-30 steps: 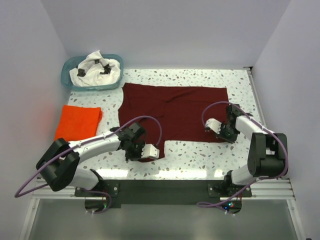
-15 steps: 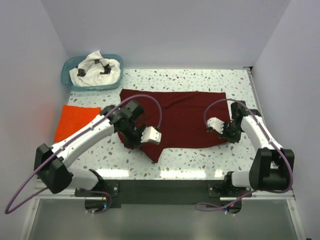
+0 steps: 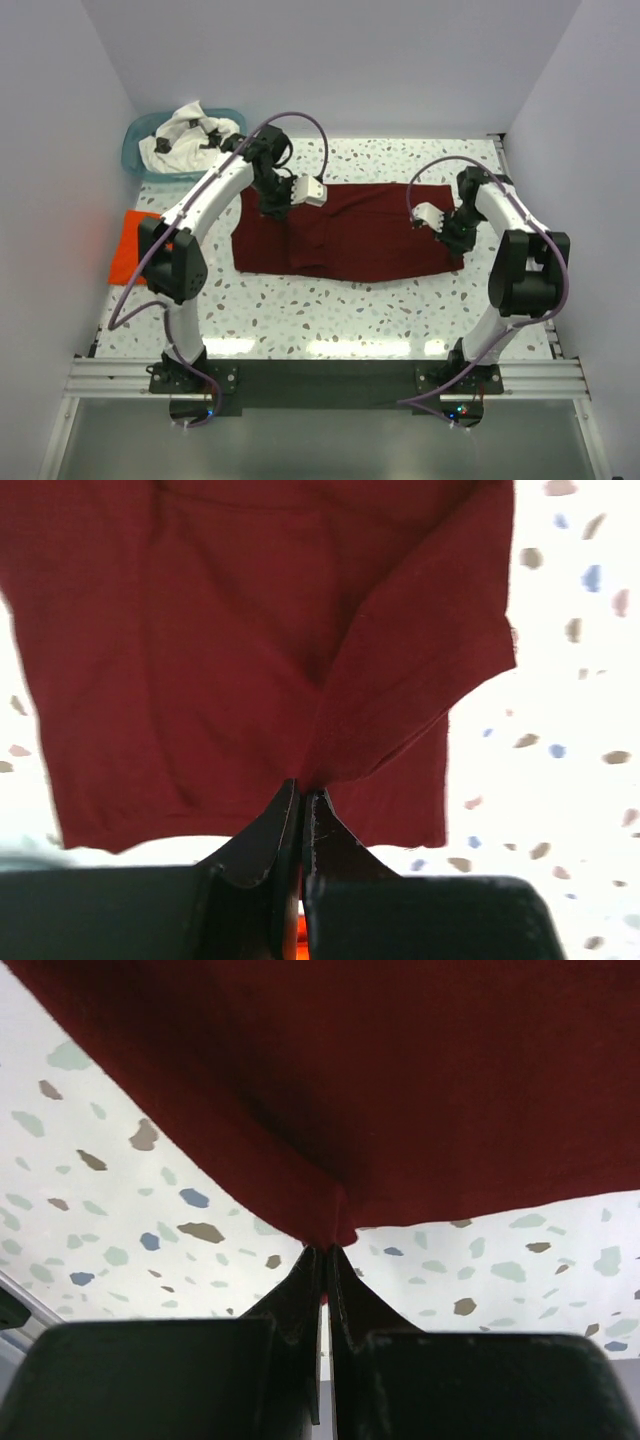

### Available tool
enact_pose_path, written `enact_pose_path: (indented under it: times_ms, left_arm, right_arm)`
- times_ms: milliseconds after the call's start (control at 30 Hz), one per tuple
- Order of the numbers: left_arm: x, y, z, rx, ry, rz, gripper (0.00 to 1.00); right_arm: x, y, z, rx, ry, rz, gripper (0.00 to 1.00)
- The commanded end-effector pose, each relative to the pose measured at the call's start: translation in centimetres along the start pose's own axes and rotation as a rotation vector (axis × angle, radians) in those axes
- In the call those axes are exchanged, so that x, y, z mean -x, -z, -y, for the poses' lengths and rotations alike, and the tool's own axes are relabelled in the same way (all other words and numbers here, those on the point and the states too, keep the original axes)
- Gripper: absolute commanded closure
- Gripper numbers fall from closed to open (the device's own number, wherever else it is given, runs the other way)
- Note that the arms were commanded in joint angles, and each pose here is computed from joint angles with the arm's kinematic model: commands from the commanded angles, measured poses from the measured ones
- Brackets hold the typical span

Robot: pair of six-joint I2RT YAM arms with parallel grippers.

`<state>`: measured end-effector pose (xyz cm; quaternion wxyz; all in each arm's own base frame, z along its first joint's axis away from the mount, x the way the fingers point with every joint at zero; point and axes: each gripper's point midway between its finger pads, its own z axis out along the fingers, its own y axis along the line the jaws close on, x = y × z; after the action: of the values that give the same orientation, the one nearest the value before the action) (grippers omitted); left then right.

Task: Fold and stack the t-shirts
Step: Fold the tshirt

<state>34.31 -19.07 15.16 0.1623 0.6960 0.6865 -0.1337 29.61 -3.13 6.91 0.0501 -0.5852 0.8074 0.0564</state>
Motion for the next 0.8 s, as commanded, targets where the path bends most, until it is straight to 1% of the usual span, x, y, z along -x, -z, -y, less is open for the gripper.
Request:
enact_pose_path:
  times_ms: [0,67,167,300,500,600,767]
  left_arm:
    - [-0.3,1.0,-3.1,0.027,-0.056,-0.004,1.00]
    - [0.1,1.8,-5.3,0.076,-0.079,0.009,1.00]
    - [-0.2,1.0,-7.4,0.093,-0.104,-0.013,1.00]
    - [0.2,0.9,-9.7,0.134,-0.132,-0.009,1.00]
    - [0.0,0.6,-11.9,0.201,-0.124,0.022,1.00]
    - [0.2,1.3,-13.1,0.260,-0.116,0.056,1.00]
    - [1.2,2.3,-14.8,0.352,-0.149,0.102,1.00]
  right_arm:
    - [0.3,0.8,1.5,0.022,0.003,0.024,1.00]
    - [0.3,0.8,2.4,0.022,-0.002,0.026,1.00]
    - [0.4,0.8,4.2,0.020,-0.006,0.025,1.00]
    - [0.5,-0.2,5.7,0.040,-0.011,0.017,1.00]
    - [0.4,-0.7,7.6,0.024,-0.023,0.013,1.00]
    - [0.4,-0.9,8.1,0.022,-0.027,0.015,1.00]
    - [0.5,-1.2,8.3,0.030,-0.030,0.016,1.00]
